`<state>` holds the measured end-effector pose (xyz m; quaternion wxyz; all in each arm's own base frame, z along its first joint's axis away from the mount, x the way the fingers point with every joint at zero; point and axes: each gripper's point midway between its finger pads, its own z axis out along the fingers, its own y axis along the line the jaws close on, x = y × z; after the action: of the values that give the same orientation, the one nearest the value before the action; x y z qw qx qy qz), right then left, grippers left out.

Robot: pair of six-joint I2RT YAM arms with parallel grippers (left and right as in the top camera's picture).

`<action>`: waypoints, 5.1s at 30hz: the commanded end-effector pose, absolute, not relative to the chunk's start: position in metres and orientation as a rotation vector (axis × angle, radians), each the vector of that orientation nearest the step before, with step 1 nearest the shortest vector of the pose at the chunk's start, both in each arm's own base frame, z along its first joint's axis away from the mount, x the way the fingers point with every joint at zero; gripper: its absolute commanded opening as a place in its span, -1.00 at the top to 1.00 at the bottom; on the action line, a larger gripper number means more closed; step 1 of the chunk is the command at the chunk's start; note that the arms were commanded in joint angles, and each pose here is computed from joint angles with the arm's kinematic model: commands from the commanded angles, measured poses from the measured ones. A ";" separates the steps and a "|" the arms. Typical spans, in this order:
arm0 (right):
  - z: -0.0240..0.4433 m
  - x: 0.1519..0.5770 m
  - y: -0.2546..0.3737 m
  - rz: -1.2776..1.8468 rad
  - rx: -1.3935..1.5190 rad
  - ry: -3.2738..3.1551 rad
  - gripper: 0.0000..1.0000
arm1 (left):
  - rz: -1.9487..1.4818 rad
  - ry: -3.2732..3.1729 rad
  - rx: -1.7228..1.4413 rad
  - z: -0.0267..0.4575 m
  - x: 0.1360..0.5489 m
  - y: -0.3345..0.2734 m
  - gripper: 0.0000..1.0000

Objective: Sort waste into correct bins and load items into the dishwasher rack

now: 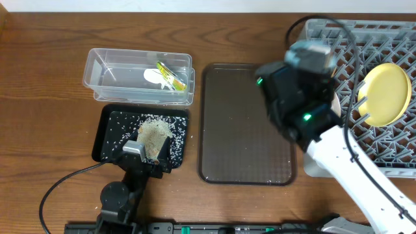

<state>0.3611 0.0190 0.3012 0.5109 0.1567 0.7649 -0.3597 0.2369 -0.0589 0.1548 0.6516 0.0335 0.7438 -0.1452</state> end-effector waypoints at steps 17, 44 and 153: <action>0.236 0.419 -0.112 -1.317 0.426 1.973 0.97 | -0.310 1.721 0.080 0.140 0.238 -0.057 -0.86; 0.177 0.461 -0.026 -1.431 0.050 1.998 0.34 | -0.310 1.721 0.080 0.140 0.238 -0.057 -0.86; 0.160 0.225 0.099 0.266 -0.451 1.576 -0.98 | -0.310 1.722 0.080 0.140 0.238 -0.057 -0.86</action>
<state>0.2248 0.1004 0.1599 0.6734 -0.2021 0.7012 0.1188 0.2369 -0.0585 0.1552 0.6523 0.0327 0.7433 -0.1443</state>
